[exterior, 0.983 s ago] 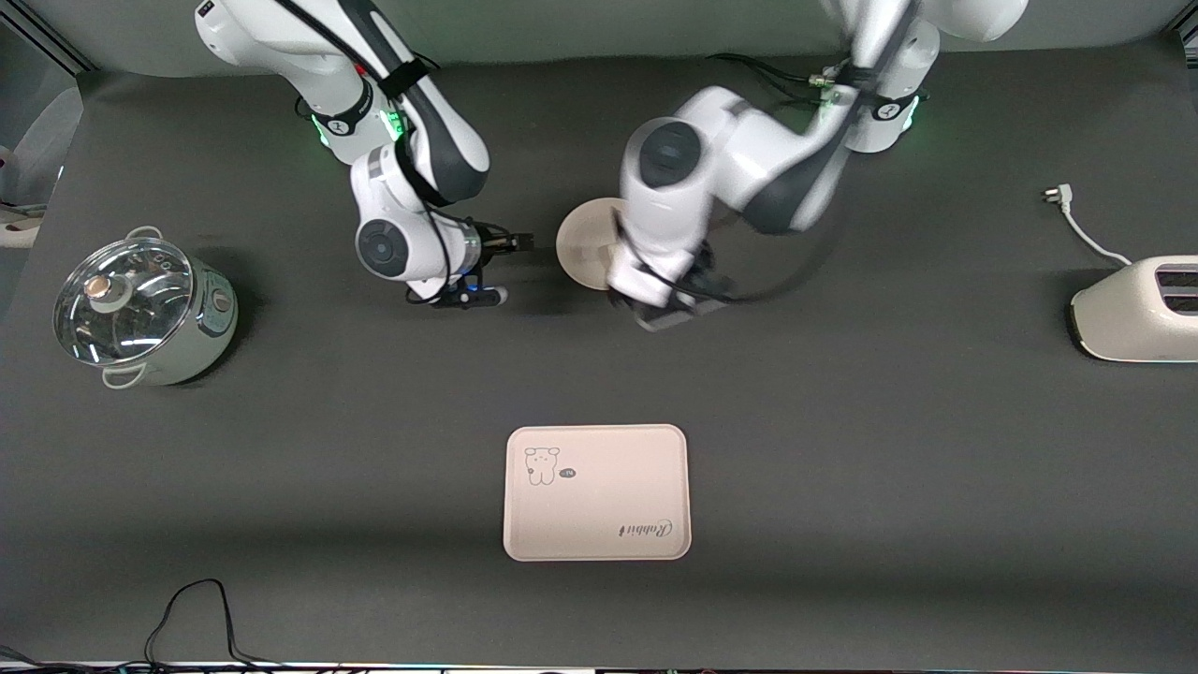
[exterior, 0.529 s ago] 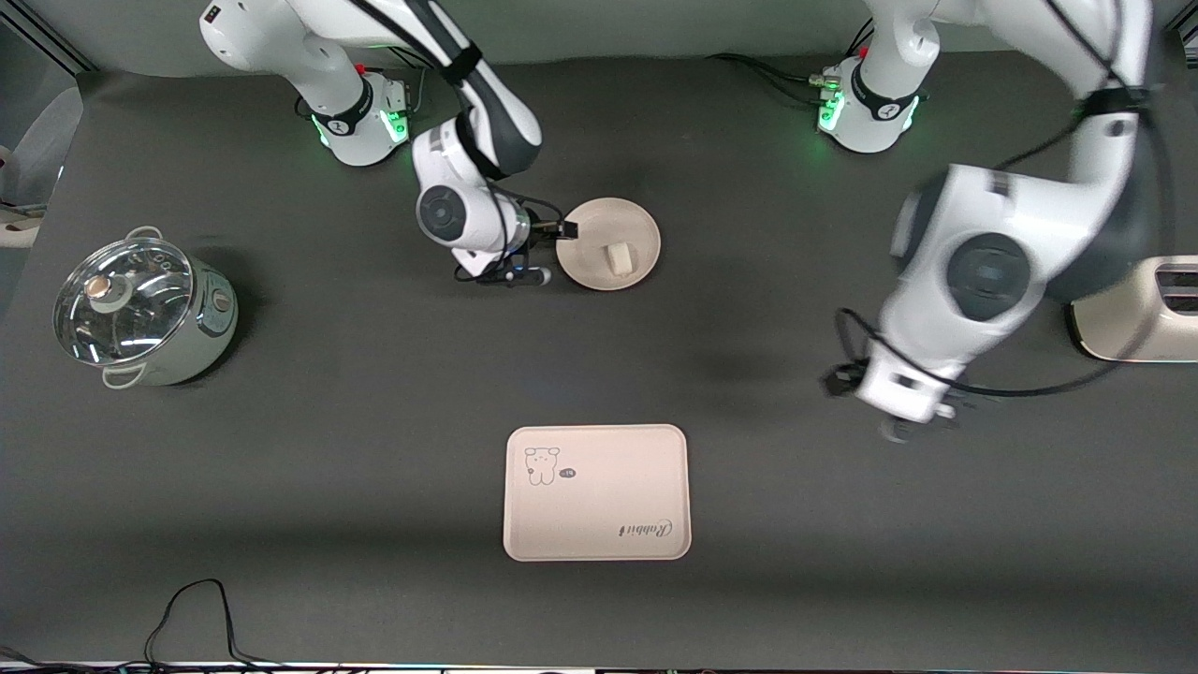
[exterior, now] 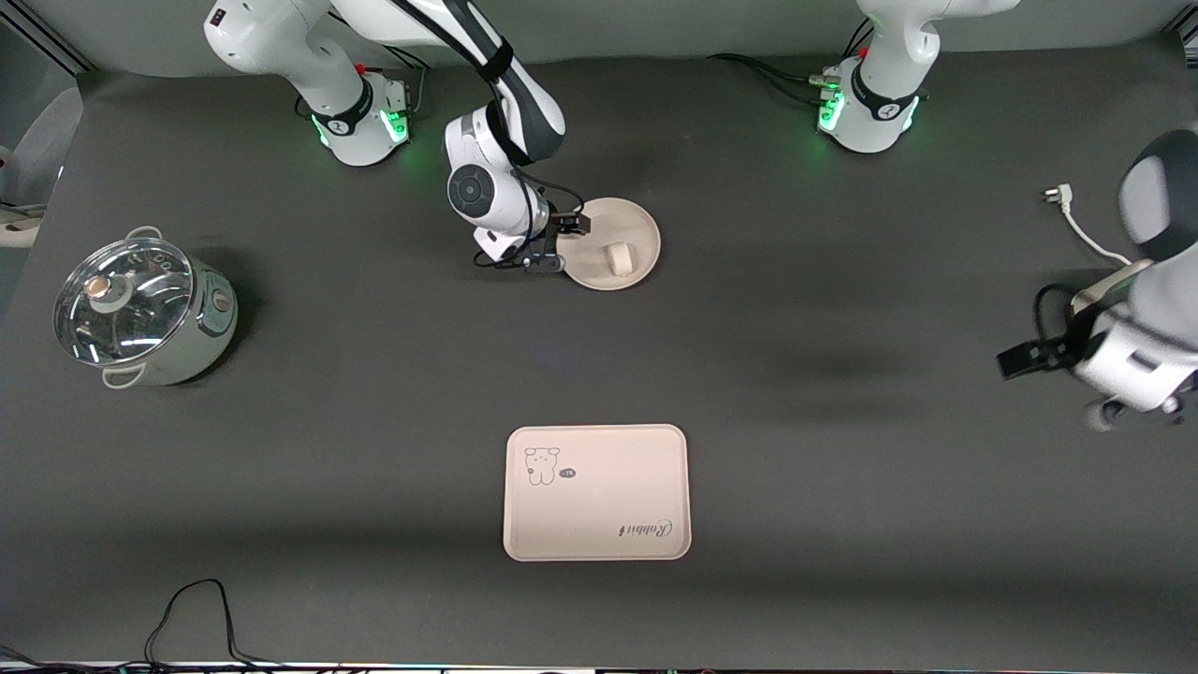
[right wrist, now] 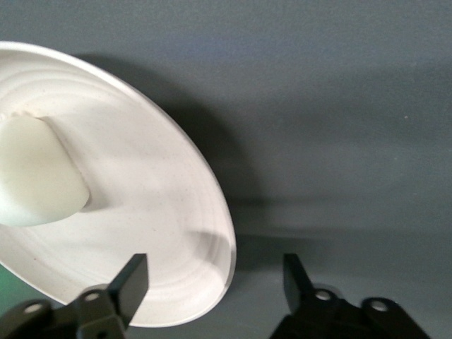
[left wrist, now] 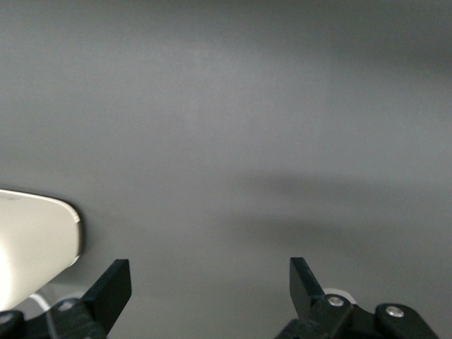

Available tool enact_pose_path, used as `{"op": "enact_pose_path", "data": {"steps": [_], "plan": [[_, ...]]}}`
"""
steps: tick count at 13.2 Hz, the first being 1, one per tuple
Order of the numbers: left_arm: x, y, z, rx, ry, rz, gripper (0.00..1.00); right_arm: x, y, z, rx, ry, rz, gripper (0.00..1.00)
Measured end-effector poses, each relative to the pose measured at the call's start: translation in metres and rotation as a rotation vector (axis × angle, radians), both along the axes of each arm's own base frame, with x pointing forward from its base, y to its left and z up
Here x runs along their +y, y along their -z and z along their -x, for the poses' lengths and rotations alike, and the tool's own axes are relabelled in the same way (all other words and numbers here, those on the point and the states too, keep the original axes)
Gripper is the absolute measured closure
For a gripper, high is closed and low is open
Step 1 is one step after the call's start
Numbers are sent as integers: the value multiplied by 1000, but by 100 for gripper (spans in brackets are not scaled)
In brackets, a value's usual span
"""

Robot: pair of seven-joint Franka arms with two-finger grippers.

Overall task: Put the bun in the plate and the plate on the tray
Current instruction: 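Grasp the plate rim with the right gripper while the left gripper withdraws, then lift the plate with the right gripper and carry it toward the tray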

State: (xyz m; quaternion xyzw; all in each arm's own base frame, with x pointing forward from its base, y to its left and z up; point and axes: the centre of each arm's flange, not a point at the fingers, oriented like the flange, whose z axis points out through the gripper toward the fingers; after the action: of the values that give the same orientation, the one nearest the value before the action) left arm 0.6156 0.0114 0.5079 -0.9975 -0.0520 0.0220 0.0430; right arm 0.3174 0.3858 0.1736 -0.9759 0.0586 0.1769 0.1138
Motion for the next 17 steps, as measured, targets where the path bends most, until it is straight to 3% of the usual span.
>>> {"op": "enact_pose_path", "data": {"steps": [1,4,8,9,11,14,17], "plan": [[5,-16,11,-3,16,4,0,-2,3,-1,-10,6,5,28],[12,-44,32,-34,20,26,0,-6,16,-3,-15,60,12,36],[21,-44,35,-28,109,38,0,-5,13,-6,-16,80,1,81],[30,-42,36,-25,116,40,0,-4,9,-7,-20,81,-7,86],[41,-42,36,-32,119,43,0,-4,6,-11,-26,89,-12,86],[40,-46,38,-45,111,74,0,-16,-8,-36,-47,134,-26,90],[37,-56,42,-63,111,85,0,-36,-48,-72,13,177,-79,94]]}}
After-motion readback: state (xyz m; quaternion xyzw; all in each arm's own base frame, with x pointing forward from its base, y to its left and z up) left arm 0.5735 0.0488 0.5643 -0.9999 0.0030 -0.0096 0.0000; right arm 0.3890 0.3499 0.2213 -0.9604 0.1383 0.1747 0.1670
